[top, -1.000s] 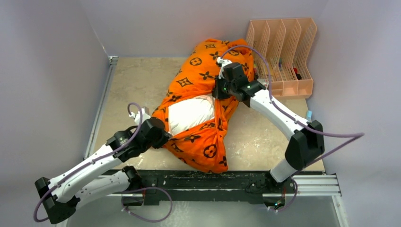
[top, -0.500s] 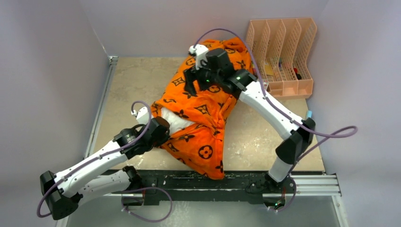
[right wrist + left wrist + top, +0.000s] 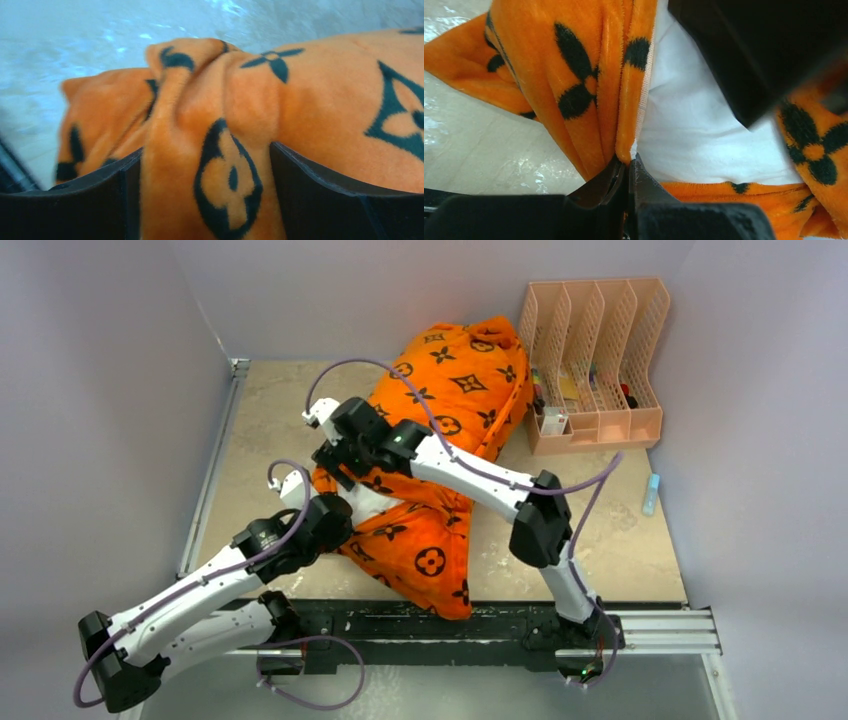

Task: Remove the pillowcase from the pillow
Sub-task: Remove the pillow from the pillowcase.

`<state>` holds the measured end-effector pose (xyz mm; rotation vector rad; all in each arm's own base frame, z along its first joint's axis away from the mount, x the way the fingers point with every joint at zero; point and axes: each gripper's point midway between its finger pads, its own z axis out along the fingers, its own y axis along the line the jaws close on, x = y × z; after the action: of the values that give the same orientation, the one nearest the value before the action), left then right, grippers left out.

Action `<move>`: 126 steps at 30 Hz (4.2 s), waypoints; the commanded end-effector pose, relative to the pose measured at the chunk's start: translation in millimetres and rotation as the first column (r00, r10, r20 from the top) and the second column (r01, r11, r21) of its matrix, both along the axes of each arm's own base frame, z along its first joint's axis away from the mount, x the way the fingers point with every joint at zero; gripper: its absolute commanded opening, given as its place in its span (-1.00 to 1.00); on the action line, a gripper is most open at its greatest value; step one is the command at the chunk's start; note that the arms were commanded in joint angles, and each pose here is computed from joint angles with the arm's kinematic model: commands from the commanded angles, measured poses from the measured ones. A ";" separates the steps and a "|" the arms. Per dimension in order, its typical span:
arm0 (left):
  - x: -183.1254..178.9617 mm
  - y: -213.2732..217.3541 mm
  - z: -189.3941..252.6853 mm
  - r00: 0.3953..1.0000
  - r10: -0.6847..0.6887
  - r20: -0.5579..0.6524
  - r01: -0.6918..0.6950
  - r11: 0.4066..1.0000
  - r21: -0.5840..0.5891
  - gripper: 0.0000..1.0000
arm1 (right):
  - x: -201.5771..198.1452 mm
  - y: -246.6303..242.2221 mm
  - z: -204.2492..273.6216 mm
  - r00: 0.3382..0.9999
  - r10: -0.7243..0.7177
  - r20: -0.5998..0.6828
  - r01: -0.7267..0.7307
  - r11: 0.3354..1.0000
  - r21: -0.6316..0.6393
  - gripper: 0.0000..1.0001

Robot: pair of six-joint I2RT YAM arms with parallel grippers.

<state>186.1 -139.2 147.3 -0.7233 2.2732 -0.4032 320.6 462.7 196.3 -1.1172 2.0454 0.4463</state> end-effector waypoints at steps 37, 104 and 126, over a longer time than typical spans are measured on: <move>14.5 17.1 -2.3 0.997 0.067 0.040 -0.071 0.989 0.127 -1.00 | -39.9 -190.6 75.3 0.955 -0.232 -0.186 0.277 0.920 0.277 0.80; -1.1 24.6 -23.9 0.994 0.095 0.058 -0.095 0.996 -0.002 -1.00 | 2.9 -130.1 -110.3 0.869 -0.483 -0.109 0.449 0.862 -0.237 -1.00; 4.6 -7.1 -24.7 0.996 -0.036 0.079 0.041 0.997 -0.060 0.07 | 39.6 -163.8 74.9 0.908 -0.374 -0.191 0.419 0.839 0.348 -1.00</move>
<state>209.1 -169.1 133.4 -0.8646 2.0670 -0.7313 318.0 340.3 217.5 -0.5593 2.3534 0.7410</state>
